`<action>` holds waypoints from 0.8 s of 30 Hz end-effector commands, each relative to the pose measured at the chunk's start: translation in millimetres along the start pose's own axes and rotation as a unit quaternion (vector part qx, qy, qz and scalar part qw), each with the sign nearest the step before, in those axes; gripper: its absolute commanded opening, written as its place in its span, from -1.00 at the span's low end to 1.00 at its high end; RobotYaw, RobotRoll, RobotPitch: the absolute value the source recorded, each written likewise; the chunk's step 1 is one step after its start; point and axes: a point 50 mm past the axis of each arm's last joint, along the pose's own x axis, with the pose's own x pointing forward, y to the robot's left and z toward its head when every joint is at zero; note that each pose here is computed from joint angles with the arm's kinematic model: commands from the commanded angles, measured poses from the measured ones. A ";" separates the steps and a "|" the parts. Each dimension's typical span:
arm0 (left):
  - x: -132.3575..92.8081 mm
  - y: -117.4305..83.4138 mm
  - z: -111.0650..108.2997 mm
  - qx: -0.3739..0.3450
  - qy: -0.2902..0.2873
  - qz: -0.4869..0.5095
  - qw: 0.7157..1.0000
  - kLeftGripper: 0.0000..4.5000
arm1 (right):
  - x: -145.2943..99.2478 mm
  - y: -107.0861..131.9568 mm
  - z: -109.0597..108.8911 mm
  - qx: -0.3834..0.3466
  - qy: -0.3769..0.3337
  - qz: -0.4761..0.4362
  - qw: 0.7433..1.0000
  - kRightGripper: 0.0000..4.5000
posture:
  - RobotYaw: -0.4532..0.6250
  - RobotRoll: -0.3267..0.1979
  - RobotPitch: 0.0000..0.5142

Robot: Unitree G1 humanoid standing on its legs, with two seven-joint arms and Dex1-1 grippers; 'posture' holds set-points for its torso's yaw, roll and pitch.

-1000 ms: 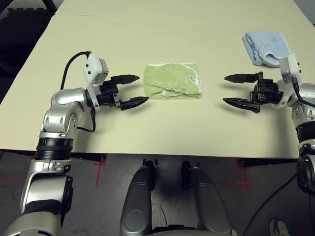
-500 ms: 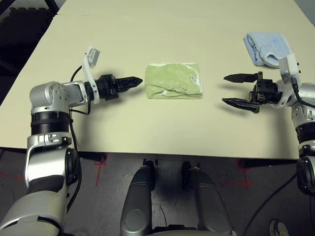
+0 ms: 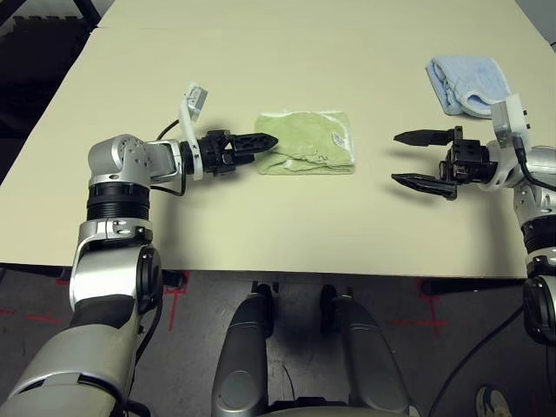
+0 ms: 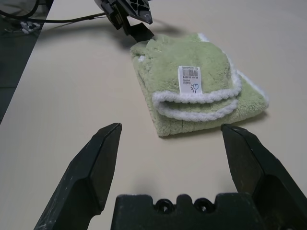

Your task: Fold the towel and set it aside.

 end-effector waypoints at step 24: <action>35.0 4.8 -6.9 -0.011 0.002 0.006 1.000 0.42 | 1.8 0.2 1.0 -0.011 0.003 0.002 1.000 1.00 | -0.16 0.25 -0.07</action>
